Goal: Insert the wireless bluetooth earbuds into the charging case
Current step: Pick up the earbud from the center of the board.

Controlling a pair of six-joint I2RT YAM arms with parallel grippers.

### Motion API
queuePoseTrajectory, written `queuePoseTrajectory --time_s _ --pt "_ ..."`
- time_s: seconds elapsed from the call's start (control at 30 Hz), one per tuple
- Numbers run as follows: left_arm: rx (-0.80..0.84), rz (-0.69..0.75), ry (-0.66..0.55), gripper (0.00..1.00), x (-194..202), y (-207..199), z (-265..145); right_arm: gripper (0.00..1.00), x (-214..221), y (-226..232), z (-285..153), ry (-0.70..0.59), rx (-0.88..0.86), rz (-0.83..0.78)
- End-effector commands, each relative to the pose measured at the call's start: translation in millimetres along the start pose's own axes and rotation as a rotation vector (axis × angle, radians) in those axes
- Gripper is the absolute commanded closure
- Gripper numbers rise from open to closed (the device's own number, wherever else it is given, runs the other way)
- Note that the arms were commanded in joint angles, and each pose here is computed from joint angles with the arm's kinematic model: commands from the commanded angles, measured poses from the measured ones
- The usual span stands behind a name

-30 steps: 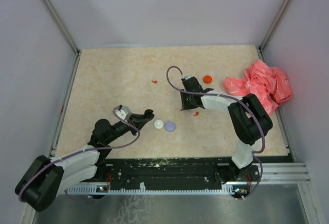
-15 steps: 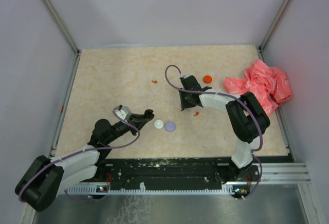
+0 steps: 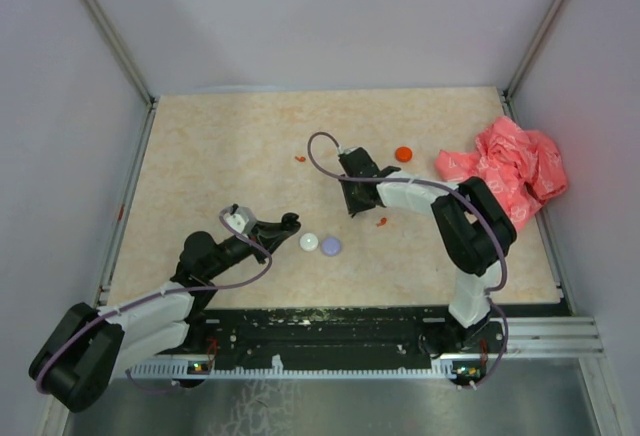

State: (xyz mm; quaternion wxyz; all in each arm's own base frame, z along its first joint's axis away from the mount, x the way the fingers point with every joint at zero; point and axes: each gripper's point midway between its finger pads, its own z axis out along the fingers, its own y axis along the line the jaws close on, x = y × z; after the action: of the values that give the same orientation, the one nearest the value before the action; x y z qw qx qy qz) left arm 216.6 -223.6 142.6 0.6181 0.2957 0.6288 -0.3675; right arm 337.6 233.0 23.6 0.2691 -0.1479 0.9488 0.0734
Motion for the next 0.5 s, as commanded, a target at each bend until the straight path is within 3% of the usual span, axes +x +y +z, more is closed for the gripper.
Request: queuePoseTrajectory --time_s 0.0,0.23,0.47 --pt "0.028 0.009 -0.037 1.00 -14.0 -5.1 3.3 0.73 8.7 -2.9 1.5 0.057 0.039 -0.051" --pt "0.029 0.006 -0.034 1.00 -13.0 -5.4 3.2 0.79 6.6 -0.8 -2.9 0.058 0.065 -0.100" --pt "0.031 0.003 -0.050 1.00 -16.6 -6.4 2.6 0.91 -18.0 9.4 -30.9 -0.034 0.084 -0.146"
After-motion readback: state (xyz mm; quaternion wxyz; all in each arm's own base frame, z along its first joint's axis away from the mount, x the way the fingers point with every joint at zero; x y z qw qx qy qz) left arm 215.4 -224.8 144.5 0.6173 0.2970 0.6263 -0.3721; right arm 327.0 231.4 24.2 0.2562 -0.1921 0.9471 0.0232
